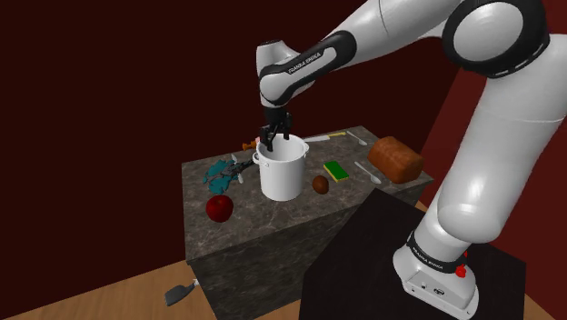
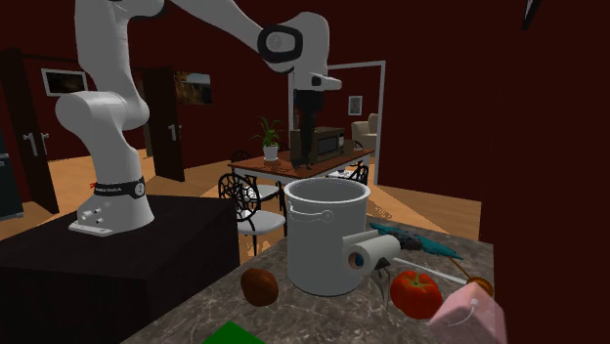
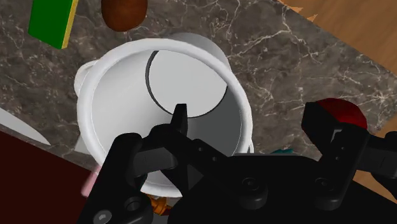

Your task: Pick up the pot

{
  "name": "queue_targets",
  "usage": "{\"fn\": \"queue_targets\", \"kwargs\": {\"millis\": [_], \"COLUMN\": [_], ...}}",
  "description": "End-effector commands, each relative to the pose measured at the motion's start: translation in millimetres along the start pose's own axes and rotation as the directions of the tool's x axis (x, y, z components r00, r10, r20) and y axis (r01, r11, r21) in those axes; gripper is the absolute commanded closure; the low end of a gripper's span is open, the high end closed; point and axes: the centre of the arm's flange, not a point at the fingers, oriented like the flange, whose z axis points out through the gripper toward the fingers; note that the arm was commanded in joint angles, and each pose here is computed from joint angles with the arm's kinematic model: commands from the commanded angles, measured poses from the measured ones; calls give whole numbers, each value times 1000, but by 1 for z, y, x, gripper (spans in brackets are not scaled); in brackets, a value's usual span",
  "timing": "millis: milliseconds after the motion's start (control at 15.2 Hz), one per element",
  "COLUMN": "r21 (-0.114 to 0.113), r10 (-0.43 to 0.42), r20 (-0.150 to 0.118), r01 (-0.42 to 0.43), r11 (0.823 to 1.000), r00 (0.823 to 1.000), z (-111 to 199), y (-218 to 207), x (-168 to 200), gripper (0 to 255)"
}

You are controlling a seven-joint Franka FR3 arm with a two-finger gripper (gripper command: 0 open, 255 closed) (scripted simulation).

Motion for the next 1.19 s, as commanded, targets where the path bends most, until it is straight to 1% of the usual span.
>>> {"fn": "queue_targets", "kwargs": {"millis": [0, 330, 792, 924, 990, 1122], "r21": [2, 5, 5, 5, 5, 5], "r10": [-3, -12, -12, -12, -12, -12], "r20": [10, 33, 33, 33, 33, 33], "r01": [3, 12, 12, 12, 12, 12], "r11": [1000, 1000, 1000, 1000, 1000, 1000], "r00": [1000, 999, 999, 999, 999, 999], "z": [21, 66, 103, 106, 106, 106], "y": [-4, -13, -14, -15, -15, -15], "x": [20, 68, 70, 70, 70, 70], "gripper": [0, 0, 0, 0, 255, 255]}}
